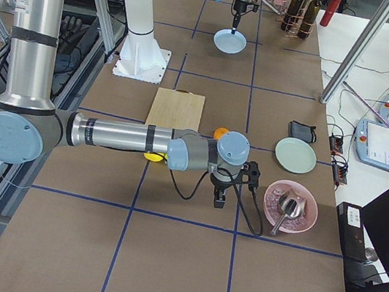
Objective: Pick orange to plate
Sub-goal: 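Grip the plate rim and slide it toward the table center with left gripper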
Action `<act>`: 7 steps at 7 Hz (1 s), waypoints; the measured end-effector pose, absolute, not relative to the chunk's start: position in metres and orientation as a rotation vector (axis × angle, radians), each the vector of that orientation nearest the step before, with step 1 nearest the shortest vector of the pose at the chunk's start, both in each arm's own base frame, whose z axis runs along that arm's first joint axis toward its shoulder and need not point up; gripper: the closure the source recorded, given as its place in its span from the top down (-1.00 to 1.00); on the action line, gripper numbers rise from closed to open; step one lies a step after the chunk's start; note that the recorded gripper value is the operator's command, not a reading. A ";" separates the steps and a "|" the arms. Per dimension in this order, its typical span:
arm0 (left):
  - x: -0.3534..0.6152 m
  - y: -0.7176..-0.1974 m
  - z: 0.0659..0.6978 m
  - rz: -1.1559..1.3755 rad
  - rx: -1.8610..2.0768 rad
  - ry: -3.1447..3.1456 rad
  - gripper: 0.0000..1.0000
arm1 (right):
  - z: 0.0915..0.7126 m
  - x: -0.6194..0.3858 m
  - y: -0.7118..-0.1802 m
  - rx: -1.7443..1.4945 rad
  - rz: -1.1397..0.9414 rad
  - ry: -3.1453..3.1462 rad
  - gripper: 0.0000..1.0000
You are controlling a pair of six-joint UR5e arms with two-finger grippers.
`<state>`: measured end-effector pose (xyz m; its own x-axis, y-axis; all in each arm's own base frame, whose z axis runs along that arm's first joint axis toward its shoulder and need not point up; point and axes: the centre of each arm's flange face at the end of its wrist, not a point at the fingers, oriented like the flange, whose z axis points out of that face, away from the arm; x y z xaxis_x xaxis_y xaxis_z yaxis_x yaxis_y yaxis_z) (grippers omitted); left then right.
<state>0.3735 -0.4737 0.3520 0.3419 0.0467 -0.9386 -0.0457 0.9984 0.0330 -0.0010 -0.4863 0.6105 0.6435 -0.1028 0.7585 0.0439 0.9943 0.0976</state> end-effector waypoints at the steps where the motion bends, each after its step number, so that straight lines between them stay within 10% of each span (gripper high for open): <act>1: 0.410 -0.479 0.304 -0.002 -0.058 1.264 -1.00 | 0.610 -0.001 -0.487 0.074 -0.084 -0.868 1.00; 7: 0.555 -0.462 0.279 -0.117 -0.051 1.229 -1.00 | 0.602 -0.015 -0.491 0.081 -0.122 -0.868 1.00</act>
<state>0.5555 -0.4620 0.2789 0.3297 -0.1167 -0.9368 0.0615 0.9929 -0.1020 -0.0150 -0.4908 0.6020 0.6397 -0.1402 0.7557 0.0740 0.9899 0.1210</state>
